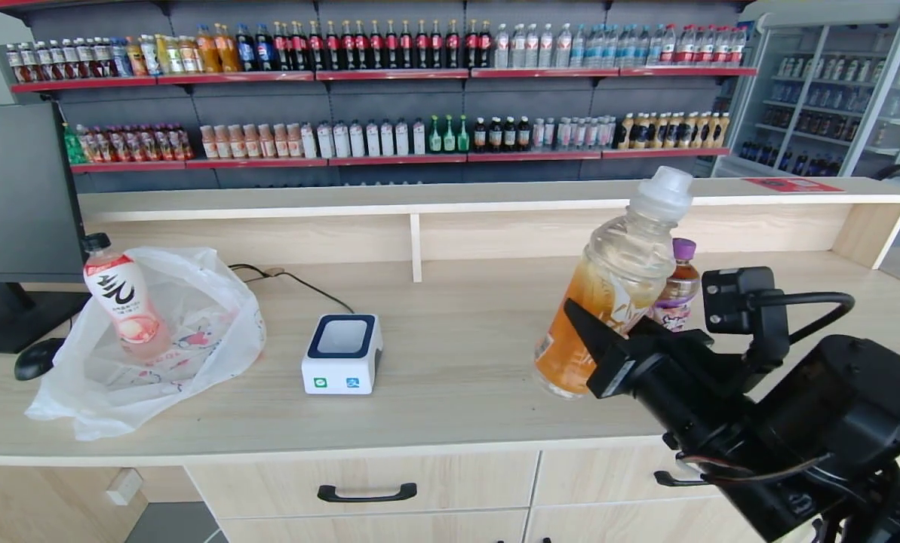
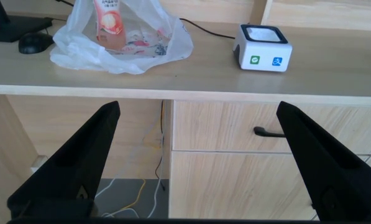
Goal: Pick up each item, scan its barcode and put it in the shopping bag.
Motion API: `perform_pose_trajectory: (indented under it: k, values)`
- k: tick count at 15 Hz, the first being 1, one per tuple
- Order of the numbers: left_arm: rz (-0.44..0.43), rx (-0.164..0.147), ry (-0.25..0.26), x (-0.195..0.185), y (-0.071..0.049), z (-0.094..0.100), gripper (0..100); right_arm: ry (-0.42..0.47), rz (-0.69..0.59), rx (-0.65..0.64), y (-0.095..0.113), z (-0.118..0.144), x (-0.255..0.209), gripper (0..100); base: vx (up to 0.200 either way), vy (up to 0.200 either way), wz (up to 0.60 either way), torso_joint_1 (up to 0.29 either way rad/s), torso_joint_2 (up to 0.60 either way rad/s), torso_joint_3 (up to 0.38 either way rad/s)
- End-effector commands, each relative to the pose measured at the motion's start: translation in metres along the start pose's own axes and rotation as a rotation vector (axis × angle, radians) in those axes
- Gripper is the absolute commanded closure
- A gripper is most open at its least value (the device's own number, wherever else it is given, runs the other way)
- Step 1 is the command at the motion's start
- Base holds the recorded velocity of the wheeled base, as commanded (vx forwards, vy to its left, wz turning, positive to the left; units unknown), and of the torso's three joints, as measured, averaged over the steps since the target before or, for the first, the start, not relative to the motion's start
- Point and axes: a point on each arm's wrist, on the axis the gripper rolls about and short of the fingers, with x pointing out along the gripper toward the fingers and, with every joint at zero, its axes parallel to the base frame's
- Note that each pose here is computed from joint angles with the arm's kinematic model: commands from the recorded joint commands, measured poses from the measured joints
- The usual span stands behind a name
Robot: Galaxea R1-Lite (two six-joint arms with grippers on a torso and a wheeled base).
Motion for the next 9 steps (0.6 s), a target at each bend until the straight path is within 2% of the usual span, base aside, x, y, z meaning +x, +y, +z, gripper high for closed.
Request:
perform_pose_trajectory:
  k: [1, 6, 8, 9]
  values:
    - [0.000, 0.000, -0.001, 0.000, 0.000, 0.000, 0, -0.031, 0.057, 0.033, 0.003, 0.020, -0.033, 100, 0.000, 0.000, 0.00, 0.000, 0.00, 0.000]
    - [0.002, 0.000, -0.001, 0.000, 0.000, 0.000, 0, -0.010, 0.270, 0.151, 0.037, 0.027, -0.067, 100, 0.000, 0.000, 0.00, 0.000, 0.00, 0.000]
    - [0.002, 0.000, -0.001, 0.000, 0.000, 0.000, 0, 0.006, 0.341, 0.189, 0.042, 0.027, -0.070, 100, 0.000, 0.000, 0.00, 0.000, 0.00, 0.000]
    - [0.000, 0.000, -0.001, 0.000, 0.000, 0.000, 0, 0.006, 0.417, 0.210, 0.047, 0.030, -0.072, 100, 0.000, 0.000, 0.00, 0.000, 0.00, 0.000]
